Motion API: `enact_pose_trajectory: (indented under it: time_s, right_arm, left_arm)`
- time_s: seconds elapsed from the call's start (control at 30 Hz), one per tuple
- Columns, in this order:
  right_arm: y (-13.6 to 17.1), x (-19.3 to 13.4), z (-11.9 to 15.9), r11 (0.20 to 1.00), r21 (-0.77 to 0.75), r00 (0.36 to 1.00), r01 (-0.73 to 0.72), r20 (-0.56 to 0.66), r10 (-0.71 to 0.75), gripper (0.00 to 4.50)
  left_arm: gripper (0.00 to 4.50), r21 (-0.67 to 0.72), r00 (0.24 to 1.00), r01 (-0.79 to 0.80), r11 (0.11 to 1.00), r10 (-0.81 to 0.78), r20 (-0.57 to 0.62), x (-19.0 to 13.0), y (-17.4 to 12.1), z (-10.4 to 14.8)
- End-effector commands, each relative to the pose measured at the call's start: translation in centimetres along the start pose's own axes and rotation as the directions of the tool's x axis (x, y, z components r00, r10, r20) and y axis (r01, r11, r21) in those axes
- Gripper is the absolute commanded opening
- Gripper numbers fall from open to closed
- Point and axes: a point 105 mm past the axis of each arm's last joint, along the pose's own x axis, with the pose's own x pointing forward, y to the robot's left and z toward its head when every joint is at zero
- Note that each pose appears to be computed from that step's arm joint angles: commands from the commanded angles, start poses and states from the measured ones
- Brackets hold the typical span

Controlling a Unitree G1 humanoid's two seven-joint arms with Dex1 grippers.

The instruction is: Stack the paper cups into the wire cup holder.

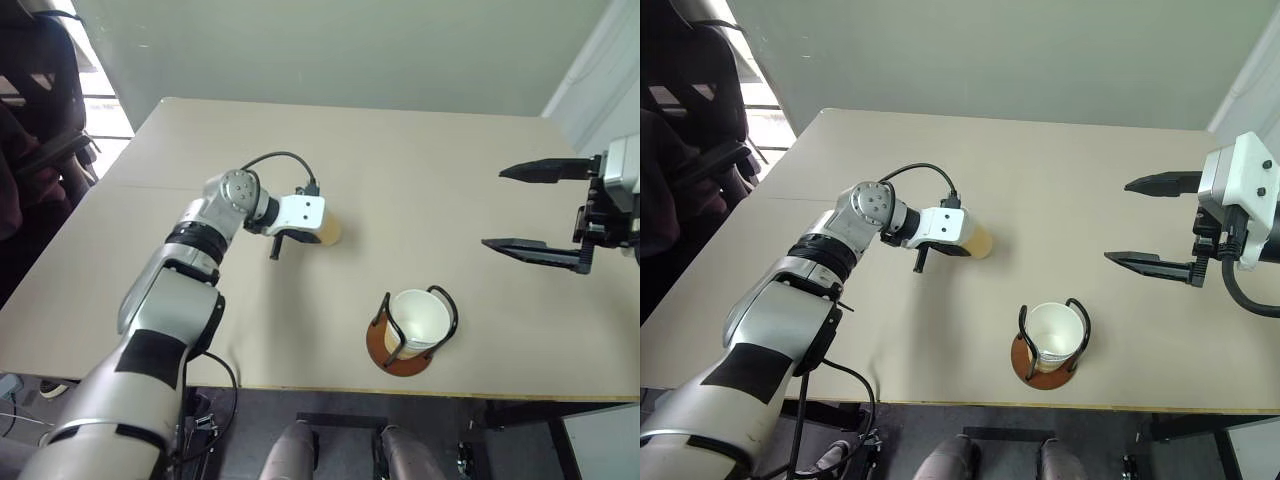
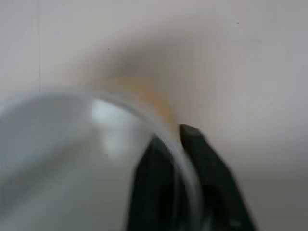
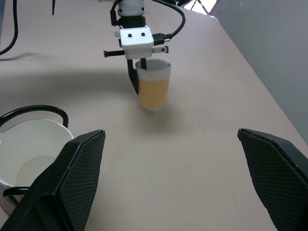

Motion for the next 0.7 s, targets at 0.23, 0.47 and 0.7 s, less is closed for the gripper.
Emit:
enact_pose_trajectory:
  time_s: [0.23,0.47,0.7]
  right_arm:
    - [-0.5,-0.8,1.1,0.998,-0.053,0.999,0.046,0.0,-0.046,4.5]
    - [-1.0,-1.4,1.0,0.995,-0.068,0.996,0.079,-0.028,-0.081,4.5]
    - [-1.2,-2.1,1.2,0.991,-0.083,0.992,0.108,-0.051,-0.112,4.5]
  left_arm:
    - [0.02,0.119,0.932,-0.005,0.993,-0.038,0.36,-5.6,4.1,9.7]
    - [0.02,0.442,0.709,0.167,0.881,-0.419,0.568,-10.1,-1.6,19.9]
    - [0.02,0.556,0.622,0.268,0.787,-0.582,0.524,-8.8,-4.4,21.8]
